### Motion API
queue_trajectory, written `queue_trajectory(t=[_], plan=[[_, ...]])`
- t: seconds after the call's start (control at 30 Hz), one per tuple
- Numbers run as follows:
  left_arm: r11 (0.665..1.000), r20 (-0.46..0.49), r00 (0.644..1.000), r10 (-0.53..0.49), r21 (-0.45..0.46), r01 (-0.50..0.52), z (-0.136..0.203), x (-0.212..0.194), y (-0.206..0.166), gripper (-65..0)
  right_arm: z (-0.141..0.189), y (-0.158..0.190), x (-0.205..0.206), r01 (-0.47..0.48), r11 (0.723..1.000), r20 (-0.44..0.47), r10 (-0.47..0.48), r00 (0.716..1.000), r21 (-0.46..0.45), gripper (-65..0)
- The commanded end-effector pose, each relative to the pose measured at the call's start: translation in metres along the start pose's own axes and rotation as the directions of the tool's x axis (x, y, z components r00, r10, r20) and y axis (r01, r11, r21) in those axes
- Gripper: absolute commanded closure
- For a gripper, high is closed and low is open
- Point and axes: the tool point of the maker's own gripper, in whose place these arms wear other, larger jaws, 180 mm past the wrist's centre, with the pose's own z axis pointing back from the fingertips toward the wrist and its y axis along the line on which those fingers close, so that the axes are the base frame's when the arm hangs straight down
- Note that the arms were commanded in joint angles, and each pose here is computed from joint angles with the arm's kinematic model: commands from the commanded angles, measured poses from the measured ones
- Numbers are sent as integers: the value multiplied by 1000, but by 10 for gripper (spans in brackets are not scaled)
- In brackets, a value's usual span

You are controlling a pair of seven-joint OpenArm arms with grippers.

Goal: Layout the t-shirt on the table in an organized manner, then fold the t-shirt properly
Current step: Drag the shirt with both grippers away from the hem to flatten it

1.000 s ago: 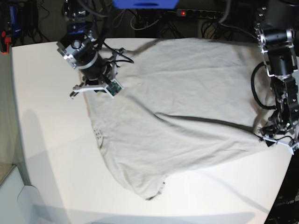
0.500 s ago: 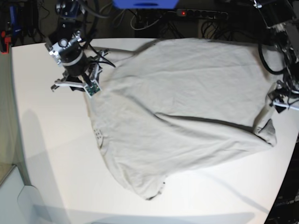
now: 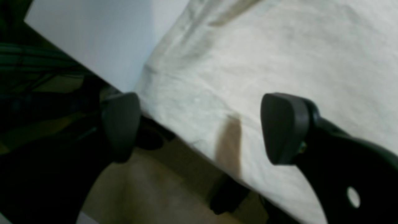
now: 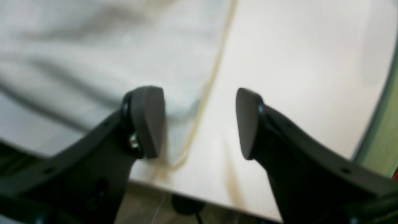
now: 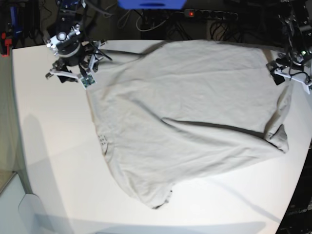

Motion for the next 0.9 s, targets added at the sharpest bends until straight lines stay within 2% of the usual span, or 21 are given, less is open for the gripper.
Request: queue_trajectory(t=[0.0,0.1,0.37,0.63,0.73,0.87], plan=[[1000,39,999,-10,14,10,4,13,5,-594,3,-7,14,12,1000,51,-11,999,-26,-371],[1000,33,999,-11,19,11,3,11,7,-593,4,-4,8,12,1000,39,-12,999,-17,-371],[998,-67,997,43,50,-40,-26,-10,17,-593,2,3,7,28,1000,37,-28,999,0,-371],[990,-36,999,7,140,-2,-43,-8,41,-592,0,5,6,31,1000,31,-31,999,7,-371],[990,-39,999,8,140,-3,-43,-9,41,-542,-2,6,5,32,999,28,-32,999,13,-369],[989,-65,998,14,147,-4,-48,-18,44,-395,-4,9,2,35,999,20,-36,999,22,-369]])
